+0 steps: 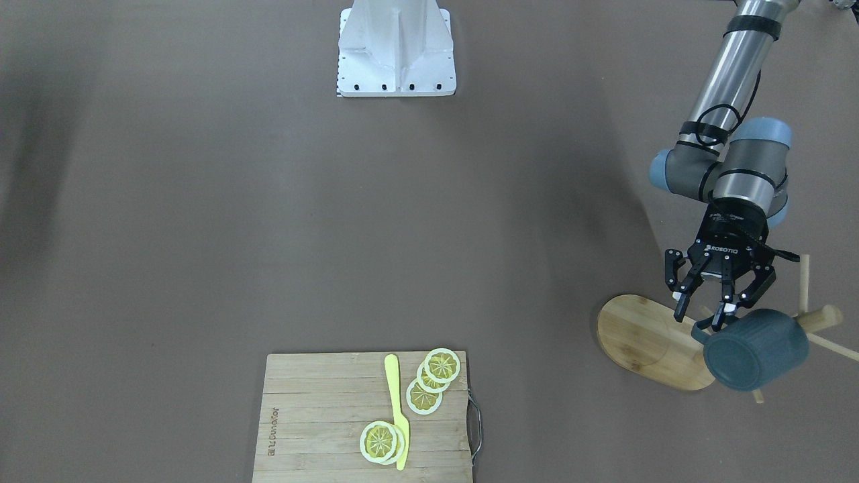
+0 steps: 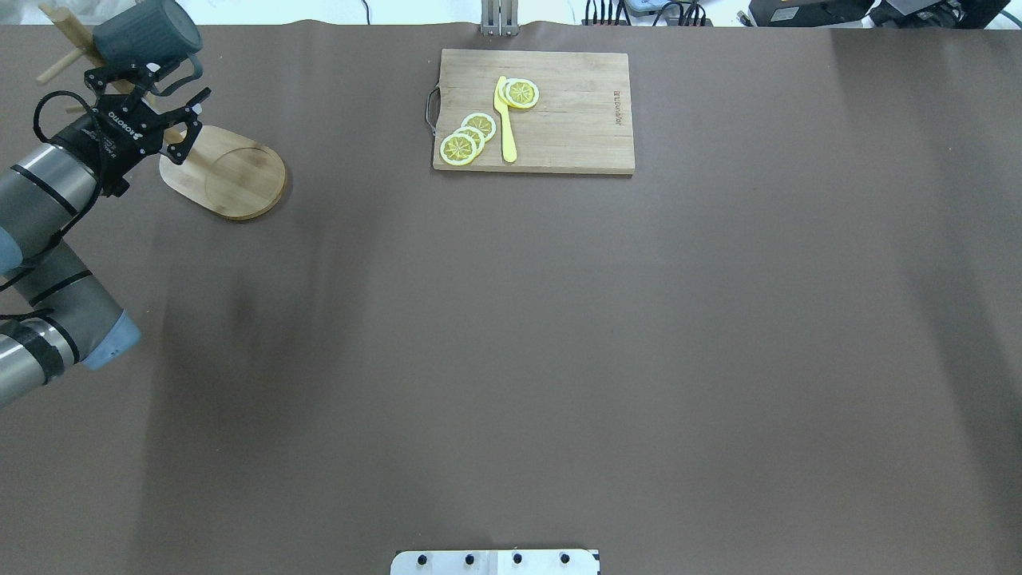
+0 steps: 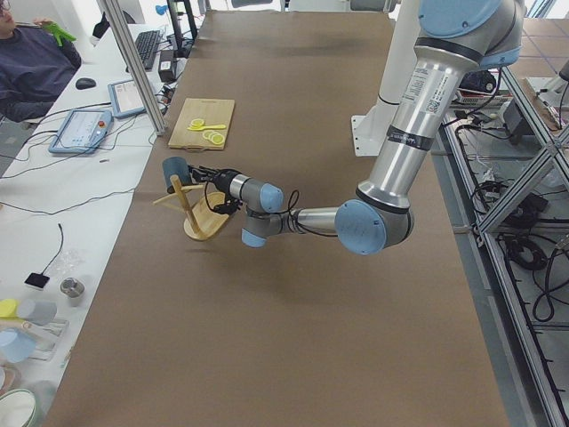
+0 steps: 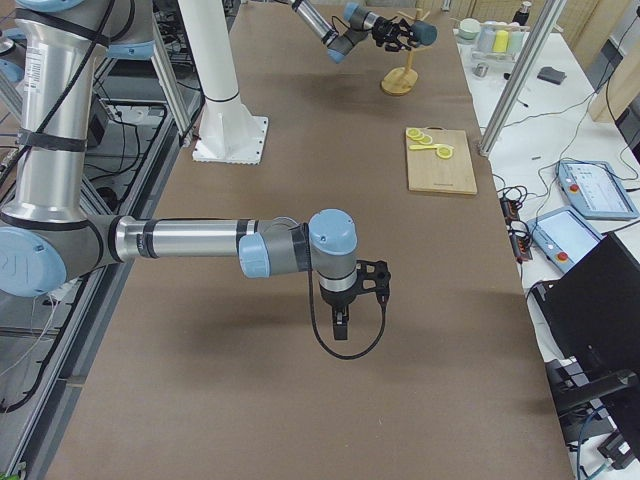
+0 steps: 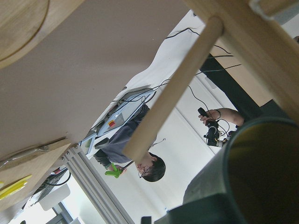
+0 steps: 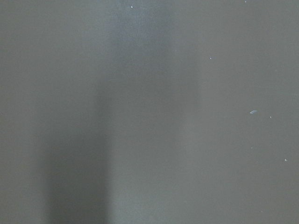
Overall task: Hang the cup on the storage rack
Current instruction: 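Hook the mug handle onto a mug-tree peg with the left gripper, then open the left gripper and pull it back from the mug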
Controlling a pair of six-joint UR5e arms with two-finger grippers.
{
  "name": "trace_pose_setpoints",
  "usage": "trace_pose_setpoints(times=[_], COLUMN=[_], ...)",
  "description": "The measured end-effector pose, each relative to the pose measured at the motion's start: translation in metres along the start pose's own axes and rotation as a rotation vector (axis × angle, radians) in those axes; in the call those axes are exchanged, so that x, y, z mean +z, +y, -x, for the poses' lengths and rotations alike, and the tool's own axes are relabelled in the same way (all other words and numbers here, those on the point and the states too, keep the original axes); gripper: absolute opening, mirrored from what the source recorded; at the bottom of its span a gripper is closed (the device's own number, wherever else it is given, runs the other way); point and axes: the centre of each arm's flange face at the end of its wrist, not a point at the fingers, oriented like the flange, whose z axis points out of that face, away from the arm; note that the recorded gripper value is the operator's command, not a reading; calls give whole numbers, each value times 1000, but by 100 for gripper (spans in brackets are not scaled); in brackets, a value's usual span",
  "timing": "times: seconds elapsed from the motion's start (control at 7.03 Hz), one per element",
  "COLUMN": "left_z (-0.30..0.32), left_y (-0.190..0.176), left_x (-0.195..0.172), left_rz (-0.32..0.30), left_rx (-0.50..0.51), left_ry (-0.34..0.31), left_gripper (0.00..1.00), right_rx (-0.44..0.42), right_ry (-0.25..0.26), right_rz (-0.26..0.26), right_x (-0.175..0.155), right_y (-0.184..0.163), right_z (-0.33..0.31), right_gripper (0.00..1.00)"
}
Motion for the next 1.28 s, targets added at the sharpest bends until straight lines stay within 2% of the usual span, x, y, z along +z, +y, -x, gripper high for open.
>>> trace_pose_setpoints(times=[0.28,0.43,1.0,1.28], left_z=[0,-1,-6,8], left_y=[2,6,57,85], left_x=[-3,-7,-30,-41], left_rz=[12,39,206,275], left_rx=[-1,6,51,148], left_ry=[0,1,16,10], left_gripper=[99,99,99,99], right_rx=[-1,-2,-2,-1], right_ry=[0,0,0,0], right_rz=[-2,-2,-2,-2], right_x=[0,0,0,0], right_y=[-2,-3,-3,-3], right_z=[1,1,1,1], right_gripper=[100,100,100,100])
